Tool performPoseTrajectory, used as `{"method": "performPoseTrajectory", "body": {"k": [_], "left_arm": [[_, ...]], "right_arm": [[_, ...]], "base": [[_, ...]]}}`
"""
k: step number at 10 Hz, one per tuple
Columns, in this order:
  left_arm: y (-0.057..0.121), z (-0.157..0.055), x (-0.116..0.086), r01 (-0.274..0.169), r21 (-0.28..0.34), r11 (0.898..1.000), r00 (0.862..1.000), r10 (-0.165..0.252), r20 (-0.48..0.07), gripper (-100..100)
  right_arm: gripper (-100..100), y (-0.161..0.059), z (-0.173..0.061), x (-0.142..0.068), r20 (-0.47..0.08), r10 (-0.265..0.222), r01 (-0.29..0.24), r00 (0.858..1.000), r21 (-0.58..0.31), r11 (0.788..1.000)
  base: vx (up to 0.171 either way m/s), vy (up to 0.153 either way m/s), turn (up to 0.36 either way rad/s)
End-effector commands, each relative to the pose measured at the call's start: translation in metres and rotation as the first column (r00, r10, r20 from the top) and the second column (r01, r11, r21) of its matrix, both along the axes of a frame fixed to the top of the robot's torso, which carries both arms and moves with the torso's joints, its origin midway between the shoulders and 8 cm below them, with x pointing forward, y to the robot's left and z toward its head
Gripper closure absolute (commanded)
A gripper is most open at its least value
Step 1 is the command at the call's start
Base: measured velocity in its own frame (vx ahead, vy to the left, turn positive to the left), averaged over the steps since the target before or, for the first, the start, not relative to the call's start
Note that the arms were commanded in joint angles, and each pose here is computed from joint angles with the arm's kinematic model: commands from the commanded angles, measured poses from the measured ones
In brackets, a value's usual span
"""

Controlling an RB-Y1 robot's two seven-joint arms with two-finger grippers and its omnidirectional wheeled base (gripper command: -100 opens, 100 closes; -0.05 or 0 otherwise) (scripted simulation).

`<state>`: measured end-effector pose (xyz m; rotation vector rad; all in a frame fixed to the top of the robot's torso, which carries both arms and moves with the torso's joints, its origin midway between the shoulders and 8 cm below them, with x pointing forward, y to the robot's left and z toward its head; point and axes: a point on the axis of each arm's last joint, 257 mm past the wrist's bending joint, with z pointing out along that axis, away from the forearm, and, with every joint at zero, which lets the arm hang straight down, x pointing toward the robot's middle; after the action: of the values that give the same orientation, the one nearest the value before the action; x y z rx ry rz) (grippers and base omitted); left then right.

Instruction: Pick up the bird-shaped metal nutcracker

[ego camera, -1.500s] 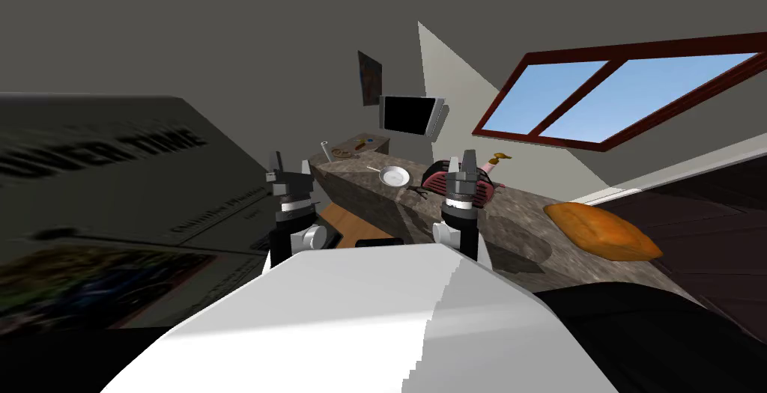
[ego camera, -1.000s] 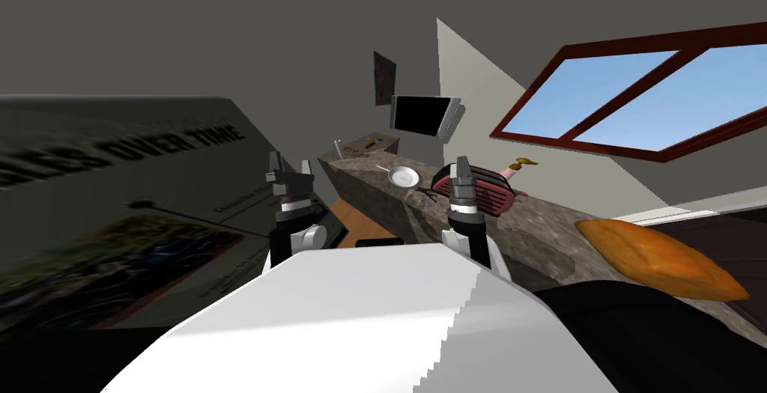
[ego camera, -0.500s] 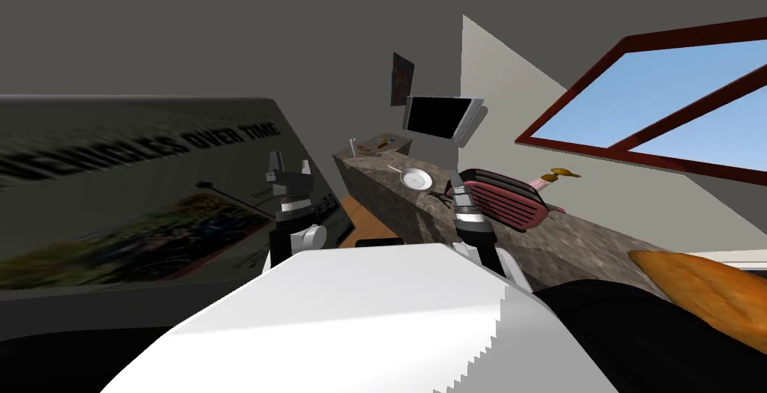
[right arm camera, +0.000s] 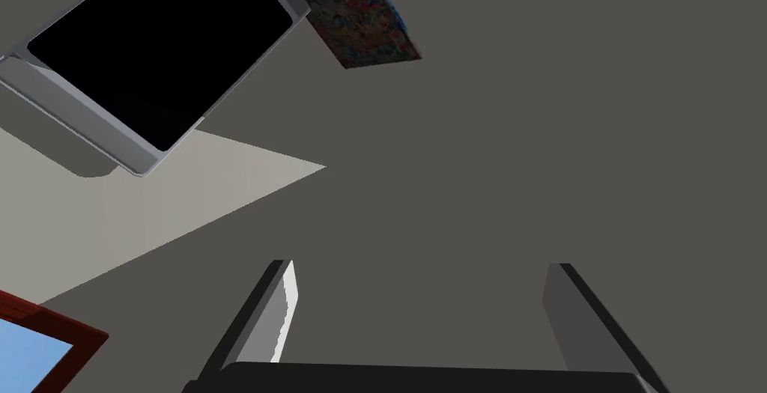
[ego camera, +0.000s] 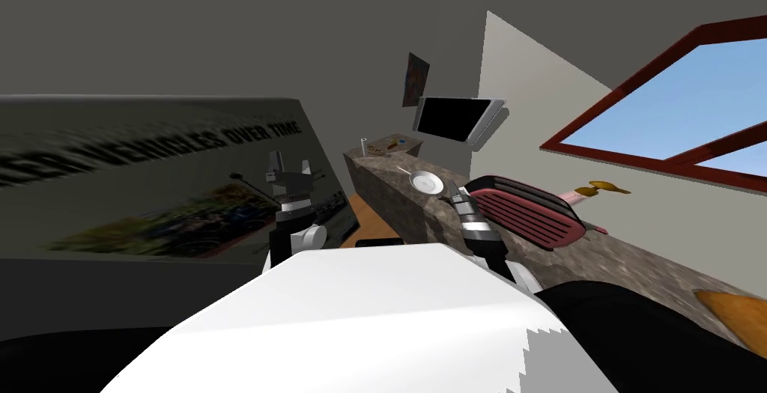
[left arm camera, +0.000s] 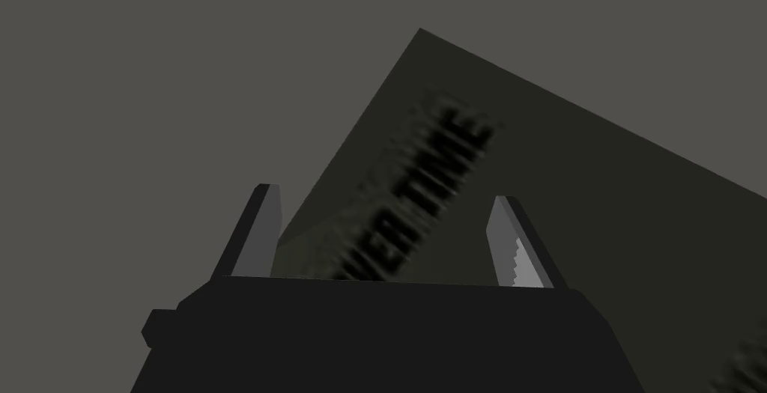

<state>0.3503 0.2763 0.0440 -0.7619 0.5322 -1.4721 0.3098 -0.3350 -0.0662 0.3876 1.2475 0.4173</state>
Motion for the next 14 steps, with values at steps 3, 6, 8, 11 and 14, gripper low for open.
{"method": "performPoseTrajectory", "body": {"k": [3,6,8,11,14], "left_arm": [[0.000,0.000,0.000,0.000,0.000,1.000,1.000,0.000,0.000,0],[0.000,0.000,0.000,0.000,0.000,1.000,1.000,0.000,0.000,0],[0.000,0.000,0.000,0.000,0.000,1.000,1.000,0.000,0.000,0],[0.000,0.000,0.000,0.000,0.000,1.000,1.000,0.000,0.000,0],[0.000,0.000,0.000,0.000,0.000,1.000,1.000,0.000,0.000,0]], "right_arm": [[-100,-0.024,-0.041,-0.013,-0.155,-0.093,0.072,0.984,-0.135,0.988],[-100,-0.046,-0.077,-0.033,-0.284,-0.182,0.103,0.941,-0.271,0.957],[-100,-0.058,-0.096,-0.047,-0.349,-0.230,0.105,0.908,-0.341,0.934],[-100,-0.071,-0.116,-0.066,-0.418,-0.282,0.096,0.863,-0.411,0.906],[-100,-0.095,-0.147,-0.100,-0.514,-0.376,0.050,0.771,-0.539,0.841]], "base": [[0.017,0.033,0.143],[0.035,0.038,0.183],[0.035,0.021,0.135],[0.032,0.025,0.147],[0.037,0.015,0.143]]}}
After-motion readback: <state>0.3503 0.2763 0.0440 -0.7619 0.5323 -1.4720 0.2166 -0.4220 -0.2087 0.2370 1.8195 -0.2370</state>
